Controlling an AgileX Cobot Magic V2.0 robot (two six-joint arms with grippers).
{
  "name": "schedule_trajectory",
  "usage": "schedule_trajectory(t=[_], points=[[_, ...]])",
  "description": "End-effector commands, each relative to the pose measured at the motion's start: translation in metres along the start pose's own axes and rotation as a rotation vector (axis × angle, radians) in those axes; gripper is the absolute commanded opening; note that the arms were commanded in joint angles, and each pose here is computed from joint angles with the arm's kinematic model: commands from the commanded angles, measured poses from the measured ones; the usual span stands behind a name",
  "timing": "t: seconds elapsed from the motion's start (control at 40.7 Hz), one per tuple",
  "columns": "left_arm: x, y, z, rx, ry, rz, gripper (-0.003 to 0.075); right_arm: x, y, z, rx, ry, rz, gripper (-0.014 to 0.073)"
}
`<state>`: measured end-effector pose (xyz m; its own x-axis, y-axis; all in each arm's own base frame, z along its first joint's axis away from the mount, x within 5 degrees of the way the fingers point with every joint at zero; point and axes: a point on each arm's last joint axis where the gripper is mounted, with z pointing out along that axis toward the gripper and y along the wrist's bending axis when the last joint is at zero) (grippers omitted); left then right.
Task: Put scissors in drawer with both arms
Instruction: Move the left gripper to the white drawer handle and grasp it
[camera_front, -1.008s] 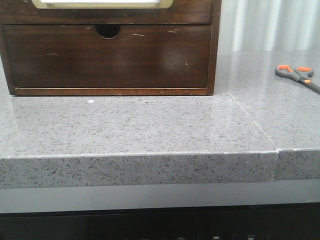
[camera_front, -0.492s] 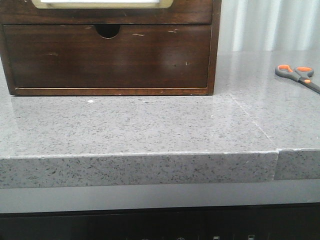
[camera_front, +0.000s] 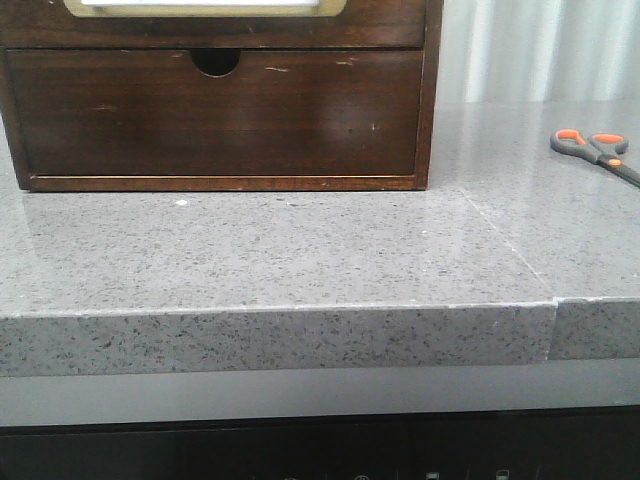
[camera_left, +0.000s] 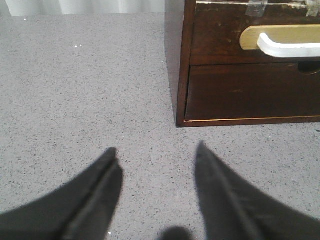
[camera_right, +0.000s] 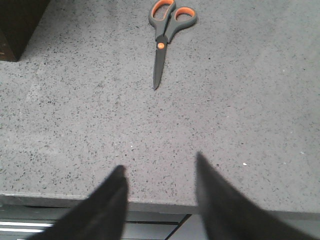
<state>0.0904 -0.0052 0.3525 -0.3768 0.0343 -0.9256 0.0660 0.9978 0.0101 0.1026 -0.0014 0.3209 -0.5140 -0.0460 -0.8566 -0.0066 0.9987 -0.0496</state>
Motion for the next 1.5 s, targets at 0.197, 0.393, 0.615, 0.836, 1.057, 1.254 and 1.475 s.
schedule_trajectory(t=[0.197,0.393,0.615,0.836,1.057,1.254,1.475], points=[[-0.007,-0.004,0.007,0.05,-0.06,-0.091,0.0493,-0.013,-0.001,-0.003,0.012,-0.074,-0.032,0.0512],[-0.014,-0.018,0.028,0.228,-0.02,-0.347,0.0493,-0.013,-0.001,-0.003,0.012,-0.074,-0.032,0.0512],[-0.022,-0.034,0.065,0.441,0.047,-0.508,0.0493,-0.013,-0.001,-0.003,0.012,-0.074,-0.032,0.0512],[-0.032,-0.046,0.096,0.674,0.041,-0.701,0.0493,-0.013,-0.001,-0.003,0.012,-0.074,-0.032,0.0512],[-0.035,-0.049,0.127,0.784,0.032,-0.829,0.0493,-0.013,-0.001,-0.003,0.012,-0.074,-0.032,0.0512],[-0.033,-0.052,0.151,0.842,0.095,-0.866,0.0493,-0.013,-0.001,-0.003,0.012,-0.074,-0.032,0.0512],[-0.042,-0.052,0.177,0.862,0.126,-0.877,0.0493,-0.013,-0.001,-0.003,0.012,-0.074,-0.032,0.0512]])
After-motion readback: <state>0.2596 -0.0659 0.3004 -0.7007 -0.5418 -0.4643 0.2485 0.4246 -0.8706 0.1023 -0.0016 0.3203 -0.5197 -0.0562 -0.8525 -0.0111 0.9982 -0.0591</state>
